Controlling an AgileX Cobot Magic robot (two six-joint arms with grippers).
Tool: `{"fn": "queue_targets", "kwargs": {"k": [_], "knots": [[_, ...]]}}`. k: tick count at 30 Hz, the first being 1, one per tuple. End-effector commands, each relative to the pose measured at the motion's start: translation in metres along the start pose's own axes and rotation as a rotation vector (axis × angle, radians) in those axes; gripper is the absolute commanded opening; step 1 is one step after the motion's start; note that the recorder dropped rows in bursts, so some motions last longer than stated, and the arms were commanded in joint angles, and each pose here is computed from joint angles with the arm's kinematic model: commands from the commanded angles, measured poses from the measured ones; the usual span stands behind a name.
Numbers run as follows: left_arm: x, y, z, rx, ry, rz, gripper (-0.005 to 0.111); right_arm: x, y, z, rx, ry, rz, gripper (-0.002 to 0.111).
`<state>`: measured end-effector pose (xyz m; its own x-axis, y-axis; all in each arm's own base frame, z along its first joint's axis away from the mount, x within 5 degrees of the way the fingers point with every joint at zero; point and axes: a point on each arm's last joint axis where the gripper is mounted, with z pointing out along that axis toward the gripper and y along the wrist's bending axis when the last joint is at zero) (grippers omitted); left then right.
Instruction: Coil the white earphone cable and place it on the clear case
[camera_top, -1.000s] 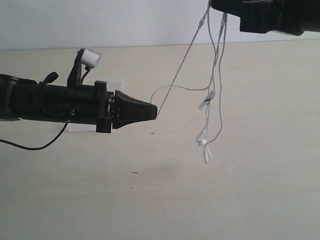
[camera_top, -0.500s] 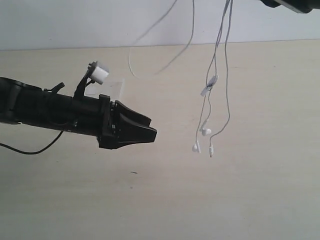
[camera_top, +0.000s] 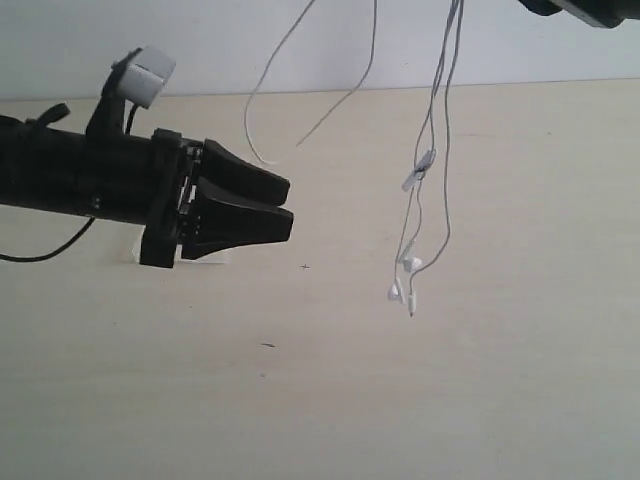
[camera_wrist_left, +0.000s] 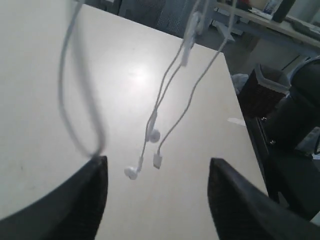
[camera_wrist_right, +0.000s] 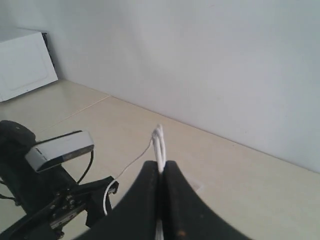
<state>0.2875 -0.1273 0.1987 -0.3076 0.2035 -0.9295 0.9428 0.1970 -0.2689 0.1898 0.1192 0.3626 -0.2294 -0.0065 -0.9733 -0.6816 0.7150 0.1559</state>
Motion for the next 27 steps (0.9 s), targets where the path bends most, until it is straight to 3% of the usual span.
{"fn": "queue_targets", "kwargs": {"k": [1, 5, 7, 10, 17, 19, 27], "knots": [[-0.024, -0.02, -0.012, 0.013, -0.021, 0.101, 0.058, -0.003, 0.001, 0.0, -0.01, -0.004, 0.0, 0.0], [-0.037, -0.032, -0.019, -0.015, -0.004, 0.173, 0.058, -0.002, 0.003, 0.0, -0.036, 0.003, -0.011, 0.0], [-0.044, -0.033, -0.025, -0.113, 0.042, 0.203, 0.058, -0.002, 0.004, 0.0, -0.044, 0.005, -0.016, 0.0], [-0.064, -0.041, -0.034, -0.216, -0.026, 0.236, 0.058, -0.002, 0.004, 0.0, -0.047, 0.006, -0.025, 0.0], [-0.079, -0.057, -0.043, -0.238, -0.064, 0.312, 0.058, -0.002, 0.005, 0.0, -0.051, 0.004, -0.063, 0.0], [-0.08, -0.058, -0.044, -0.239, -0.067, 0.309, 0.058, -0.001, 0.002, 0.002, -0.033, 0.005, -0.144, 0.0], [-0.08, -0.058, -0.043, -0.235, -0.069, 0.283, 0.058, 0.013, -0.044, 0.028, 0.328, 0.1, -0.417, 0.0]]}}
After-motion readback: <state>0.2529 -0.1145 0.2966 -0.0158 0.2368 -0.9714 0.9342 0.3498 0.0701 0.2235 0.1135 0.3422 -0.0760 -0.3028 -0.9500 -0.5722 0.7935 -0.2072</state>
